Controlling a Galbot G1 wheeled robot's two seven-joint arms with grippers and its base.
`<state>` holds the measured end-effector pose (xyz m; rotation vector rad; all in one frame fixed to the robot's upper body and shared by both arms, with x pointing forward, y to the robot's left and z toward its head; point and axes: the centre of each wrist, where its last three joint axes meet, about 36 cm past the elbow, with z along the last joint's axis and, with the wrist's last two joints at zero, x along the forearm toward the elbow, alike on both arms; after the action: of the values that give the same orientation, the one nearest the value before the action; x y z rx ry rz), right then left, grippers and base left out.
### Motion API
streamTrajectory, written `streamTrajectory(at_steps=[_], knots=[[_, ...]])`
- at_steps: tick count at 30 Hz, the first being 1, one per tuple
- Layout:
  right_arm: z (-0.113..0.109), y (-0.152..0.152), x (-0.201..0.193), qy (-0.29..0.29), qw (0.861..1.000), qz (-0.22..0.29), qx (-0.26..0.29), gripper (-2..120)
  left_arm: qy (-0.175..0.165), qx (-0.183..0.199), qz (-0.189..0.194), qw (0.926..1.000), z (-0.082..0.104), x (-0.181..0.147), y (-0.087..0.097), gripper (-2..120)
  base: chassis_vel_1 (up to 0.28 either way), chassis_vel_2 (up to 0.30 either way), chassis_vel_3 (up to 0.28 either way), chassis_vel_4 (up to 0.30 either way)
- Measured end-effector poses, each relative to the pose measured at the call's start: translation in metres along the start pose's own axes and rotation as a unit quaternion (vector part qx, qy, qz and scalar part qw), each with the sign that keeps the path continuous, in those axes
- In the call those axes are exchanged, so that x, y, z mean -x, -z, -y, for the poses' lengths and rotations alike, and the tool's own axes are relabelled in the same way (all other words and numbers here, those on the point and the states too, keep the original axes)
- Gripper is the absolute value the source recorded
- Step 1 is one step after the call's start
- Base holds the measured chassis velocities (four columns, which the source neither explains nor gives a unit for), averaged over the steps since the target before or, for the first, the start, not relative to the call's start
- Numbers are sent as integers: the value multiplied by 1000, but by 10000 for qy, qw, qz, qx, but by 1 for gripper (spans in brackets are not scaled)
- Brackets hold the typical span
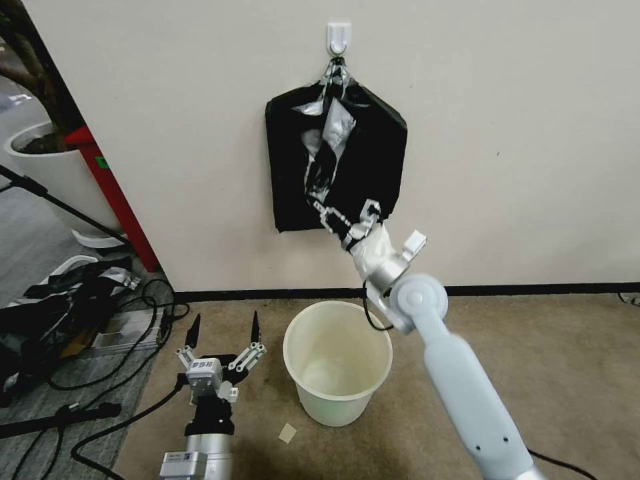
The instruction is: Place a trash bag onto the trash bin.
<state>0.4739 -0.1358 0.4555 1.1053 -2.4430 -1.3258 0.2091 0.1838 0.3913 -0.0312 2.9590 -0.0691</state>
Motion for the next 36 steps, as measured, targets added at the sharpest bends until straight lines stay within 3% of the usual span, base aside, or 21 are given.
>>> streamTrajectory(at_steps=[9, 21, 29, 36], knots=[[-1, -35, -22, -202, 9997, -120, 6, 0, -31, -11, 10, 10000, 0, -2, 1, 100, 0, 0, 0, 0], [-4, -52, -39, -309, 9993, -207, -48, 0, -71, -38, 41, 10000, 1, -1, 2, 100, 0, 0, 0, 0], [-4, -49, -40, -295, 9992, -218, -132, 0, -112, -71, 115, 9998, 4, 2, 7, 100, 0, 0, 0, 0], [-11, -13, -23, -391, 9982, 241, -393, 0, -390, -12, 419, 9984, 3, 19, 29, 100, 0, 0, 0, 0]])
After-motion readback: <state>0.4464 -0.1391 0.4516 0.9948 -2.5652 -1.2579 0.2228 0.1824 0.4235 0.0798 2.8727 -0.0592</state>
